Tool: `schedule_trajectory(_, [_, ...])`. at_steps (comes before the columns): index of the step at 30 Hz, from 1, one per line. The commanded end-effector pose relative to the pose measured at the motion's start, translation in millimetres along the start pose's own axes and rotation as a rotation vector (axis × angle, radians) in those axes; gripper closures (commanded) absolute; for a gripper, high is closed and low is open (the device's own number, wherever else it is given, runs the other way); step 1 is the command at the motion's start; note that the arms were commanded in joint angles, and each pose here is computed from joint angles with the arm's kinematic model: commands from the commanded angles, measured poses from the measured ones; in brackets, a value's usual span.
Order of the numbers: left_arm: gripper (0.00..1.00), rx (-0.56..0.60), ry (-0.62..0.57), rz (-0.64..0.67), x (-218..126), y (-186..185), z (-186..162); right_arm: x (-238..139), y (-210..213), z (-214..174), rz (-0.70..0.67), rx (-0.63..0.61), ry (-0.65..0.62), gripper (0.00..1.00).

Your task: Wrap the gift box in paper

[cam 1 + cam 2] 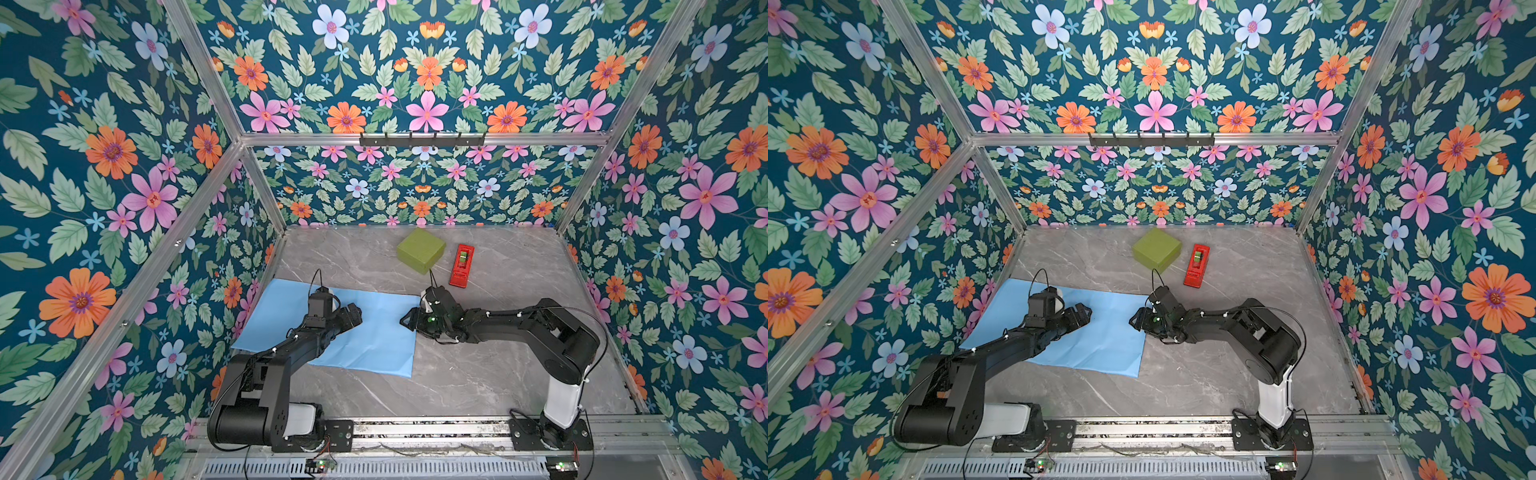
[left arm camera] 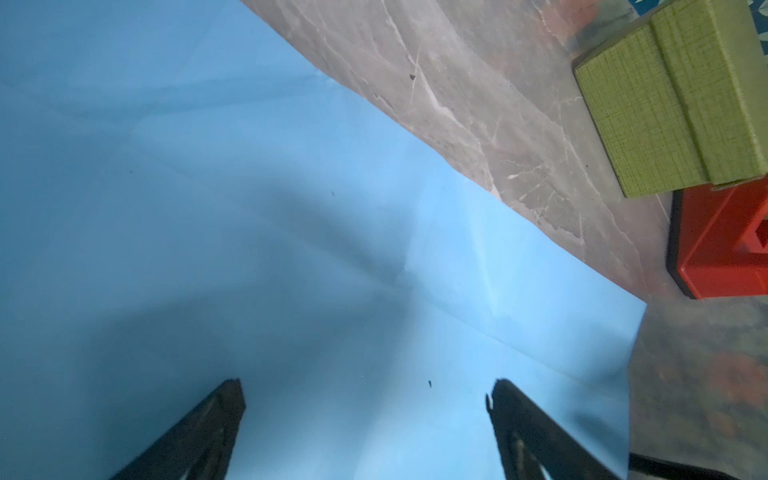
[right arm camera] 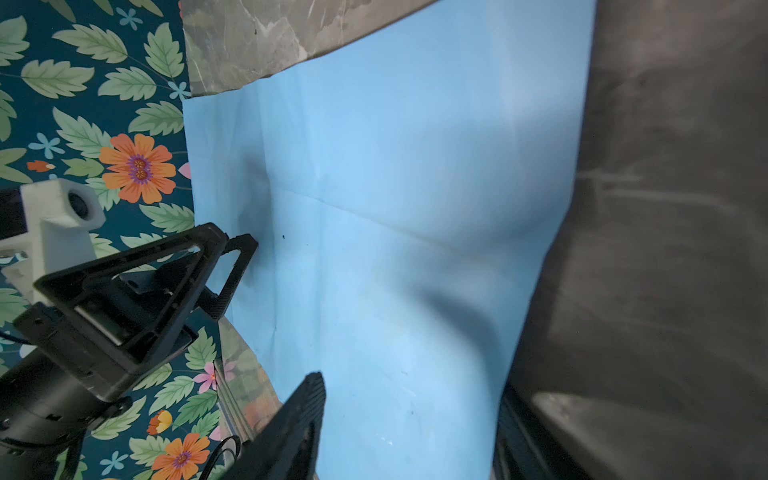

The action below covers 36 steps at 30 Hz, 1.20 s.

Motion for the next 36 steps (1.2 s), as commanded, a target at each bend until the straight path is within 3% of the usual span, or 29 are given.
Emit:
schedule_trajectory(1, [0.04,-0.033,0.116,0.006,0.0,3.7,-28.9,-0.6,15.5,2.9,0.088,-0.029,-0.019,0.41])
schedule_trajectory(7, [0.04,-0.04,0.116,-0.011,-2.3,0.6,-30.3,-5.0,13.7,9.9,0.11,-0.039,-0.084,0.58])
schedule_trajectory(10, [0.04,-0.043,0.115,-0.023,-3.7,-2.7,-30.6,-5.2,10.6,13.9,0.094,-0.033,-0.104,0.79])
schedule_trajectory(12, [0.05,-0.045,0.1,-0.047,-6.2,-8.6,-25.7,-6.1,5.5,16.4,0.082,-0.026,-0.098,1.0])
schedule_trajectory(17, [0.05,-0.055,0.001,-0.113,-25.8,-27.4,2.1,-32.5,-28.4,12.7,0.004,-0.004,0.003,1.0])
schedule_trajectory(20, [0.05,-0.048,-0.051,-0.128,-41.7,-35.0,19.2,-75.0,-57.7,4.8,-0.073,0.021,0.089,1.0])
schedule_trajectory(24, [0.05,-0.032,-0.025,-0.092,-51.2,-33.6,21.9,-138.2,-103.3,-2.5,-0.205,0.094,0.175,1.0])
schedule_trajectory(31, [0.05,-0.028,0.012,-0.092,-54.9,-34.6,16.3,-216.2,-146.8,29.0,-0.244,0.266,0.056,1.0])
schedule_trajectory(36, [0.06,-0.025,0.044,-0.113,-50.8,-42.7,6.4,-227.7,-153.5,54.8,-0.284,0.263,-0.016,1.0])
Point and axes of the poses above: each gripper's point midway between its finger pads, its own x axis out along the fingers, its own y axis along the line the jaws close on, z = x × y, the point moved 2 cm from there along -x, back along the fingers, and after that the axes turned 15 degrees about x, right-handed, at the moved point
